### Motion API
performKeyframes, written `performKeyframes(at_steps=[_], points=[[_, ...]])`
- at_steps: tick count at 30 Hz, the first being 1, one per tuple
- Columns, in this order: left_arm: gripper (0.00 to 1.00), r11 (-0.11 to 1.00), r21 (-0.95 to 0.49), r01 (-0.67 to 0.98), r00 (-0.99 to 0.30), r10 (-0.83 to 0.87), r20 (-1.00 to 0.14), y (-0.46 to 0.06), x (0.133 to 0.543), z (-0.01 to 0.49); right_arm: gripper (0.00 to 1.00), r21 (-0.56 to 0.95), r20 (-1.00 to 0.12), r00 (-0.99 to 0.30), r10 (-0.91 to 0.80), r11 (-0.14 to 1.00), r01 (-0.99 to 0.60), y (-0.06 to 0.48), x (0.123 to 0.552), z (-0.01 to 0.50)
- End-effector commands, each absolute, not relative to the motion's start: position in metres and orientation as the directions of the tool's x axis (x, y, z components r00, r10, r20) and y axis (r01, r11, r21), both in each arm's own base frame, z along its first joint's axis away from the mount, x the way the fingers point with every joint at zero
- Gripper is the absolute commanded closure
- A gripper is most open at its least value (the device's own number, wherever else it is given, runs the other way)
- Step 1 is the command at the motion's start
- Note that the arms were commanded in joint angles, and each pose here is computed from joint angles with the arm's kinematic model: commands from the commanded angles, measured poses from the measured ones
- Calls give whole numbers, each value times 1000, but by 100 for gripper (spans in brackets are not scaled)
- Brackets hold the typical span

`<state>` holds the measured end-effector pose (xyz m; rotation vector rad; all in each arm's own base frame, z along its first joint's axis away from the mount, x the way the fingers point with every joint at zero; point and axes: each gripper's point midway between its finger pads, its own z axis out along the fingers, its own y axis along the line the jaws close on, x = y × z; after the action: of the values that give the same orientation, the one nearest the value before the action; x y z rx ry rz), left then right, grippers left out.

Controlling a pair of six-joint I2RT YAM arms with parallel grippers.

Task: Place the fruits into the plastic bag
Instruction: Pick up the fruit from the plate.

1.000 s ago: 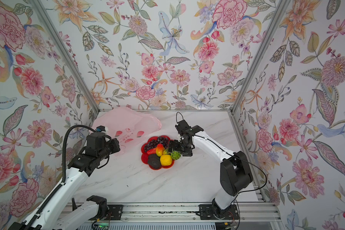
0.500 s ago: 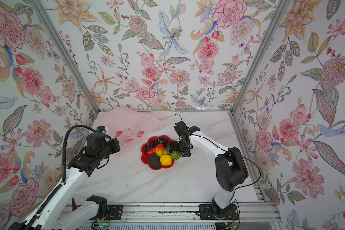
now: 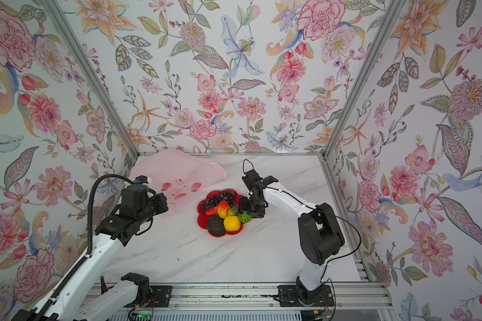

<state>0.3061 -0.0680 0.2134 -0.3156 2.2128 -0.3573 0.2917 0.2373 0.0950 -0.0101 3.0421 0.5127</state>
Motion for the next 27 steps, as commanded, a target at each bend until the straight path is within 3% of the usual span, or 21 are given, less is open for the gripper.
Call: performKeyframes(at_steps=[1, 15, 22, 27], points=[[100, 935, -342, -89, -628, -319, -710, -68, 305, 207, 37, 321, -83, -997, 4, 947, -23, 241, 296, 99], [100, 932, -359, -58, -625, -314, -715, -75, 308, 210, 47, 347, -191, -982, 10, 936, -58, 238, 304, 133], [100, 933, -359, -33, -622, -300, -723, -78, 311, 215, 48, 443, -269, -963, 6, 889, -118, 253, 310, 179], [100, 931, -364, -18, -619, -296, -727, -80, 312, 218, 48, 587, -326, -945, 7, 786, -196, 287, 318, 217]])
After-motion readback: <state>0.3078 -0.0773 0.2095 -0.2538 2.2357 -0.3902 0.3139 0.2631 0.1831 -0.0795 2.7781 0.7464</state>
